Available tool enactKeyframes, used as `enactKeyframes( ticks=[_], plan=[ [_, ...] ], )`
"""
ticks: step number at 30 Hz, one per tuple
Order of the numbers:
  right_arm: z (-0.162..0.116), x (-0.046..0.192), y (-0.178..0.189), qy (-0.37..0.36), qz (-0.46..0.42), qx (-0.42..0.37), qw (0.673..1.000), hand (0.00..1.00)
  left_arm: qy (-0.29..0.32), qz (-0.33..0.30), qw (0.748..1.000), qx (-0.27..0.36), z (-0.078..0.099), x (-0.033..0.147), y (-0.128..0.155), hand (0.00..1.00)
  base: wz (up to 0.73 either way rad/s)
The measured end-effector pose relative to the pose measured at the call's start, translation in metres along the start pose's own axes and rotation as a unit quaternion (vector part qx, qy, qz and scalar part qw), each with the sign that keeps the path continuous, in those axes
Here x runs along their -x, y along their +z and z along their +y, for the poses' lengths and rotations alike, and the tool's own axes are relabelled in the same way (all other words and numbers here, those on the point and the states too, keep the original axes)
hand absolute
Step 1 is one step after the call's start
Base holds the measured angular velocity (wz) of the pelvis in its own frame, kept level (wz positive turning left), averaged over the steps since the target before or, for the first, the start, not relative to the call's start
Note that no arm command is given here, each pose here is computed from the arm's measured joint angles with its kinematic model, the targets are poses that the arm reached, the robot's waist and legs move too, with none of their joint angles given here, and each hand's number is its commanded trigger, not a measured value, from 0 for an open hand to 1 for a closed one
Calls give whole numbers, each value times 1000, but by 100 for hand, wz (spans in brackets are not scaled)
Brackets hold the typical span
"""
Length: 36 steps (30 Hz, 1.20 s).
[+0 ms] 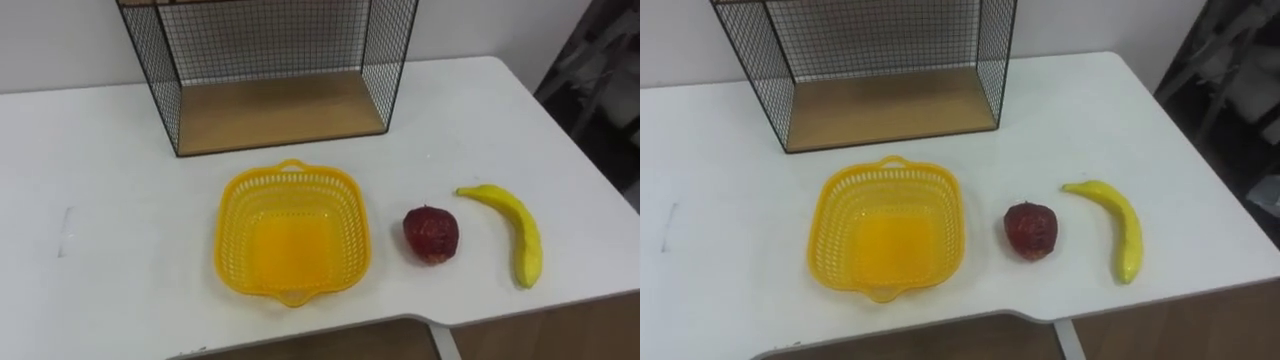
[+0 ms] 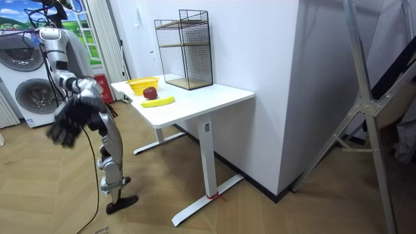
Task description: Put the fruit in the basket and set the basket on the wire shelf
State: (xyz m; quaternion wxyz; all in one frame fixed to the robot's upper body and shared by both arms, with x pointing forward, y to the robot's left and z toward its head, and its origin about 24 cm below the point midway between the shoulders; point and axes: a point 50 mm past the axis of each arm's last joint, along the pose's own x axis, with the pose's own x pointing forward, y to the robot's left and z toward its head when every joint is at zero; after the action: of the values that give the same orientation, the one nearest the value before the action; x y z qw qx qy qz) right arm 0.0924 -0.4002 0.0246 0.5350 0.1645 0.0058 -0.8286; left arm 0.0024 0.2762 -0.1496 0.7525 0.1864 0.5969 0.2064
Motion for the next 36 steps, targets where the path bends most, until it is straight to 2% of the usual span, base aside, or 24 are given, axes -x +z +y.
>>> enactKeyframes(
  ticks=[1,3,4,6,9,13,15,16,18,21,27,36],
  plan=[
    [5,4,9,11,-33,-1,999,0,1,-3,1000,-5,0,0,1,0,-5],
    [21,25,40,62,-154,-13,986,0,-2,-5,1000,-15,-2,0,2,0,-8],
    [25,33,47,77,-179,-20,981,0,-4,-8,1000,-20,-3,0,3,0,0],
    [36,64,67,138,-272,-37,952,0,-14,-15,999,-39,-7,0,6,0,2],
    [44,100,78,216,-336,-56,915,0,-22,-28,998,-50,-12,-1,14,0,0],
    [51,132,67,322,-332,-45,886,0,-34,-33,997,-66,-17,-1,16,0,-2],
    [55,154,51,408,-313,-18,857,0,-44,-31,995,-87,-21,1,11,0,0],
    [56,159,47,429,-309,-11,849,0,-47,-31,994,-92,-22,1,10,0,-6],
    [57,177,34,506,-293,18,811,0,-51,-25,994,-97,-24,1,7,0,-4],
    [55,195,21,580,-276,44,765,0,-53,-13,993,-103,-24,2,0,0,5],
    [48,214,-1,668,-245,87,698,0,-57,-12,993,-105,-24,2,-2,0,4],
    [47,216,-12,699,-231,115,667,0,-58,-13,993,-105,-24,3,-2,0,3]
  ],
)
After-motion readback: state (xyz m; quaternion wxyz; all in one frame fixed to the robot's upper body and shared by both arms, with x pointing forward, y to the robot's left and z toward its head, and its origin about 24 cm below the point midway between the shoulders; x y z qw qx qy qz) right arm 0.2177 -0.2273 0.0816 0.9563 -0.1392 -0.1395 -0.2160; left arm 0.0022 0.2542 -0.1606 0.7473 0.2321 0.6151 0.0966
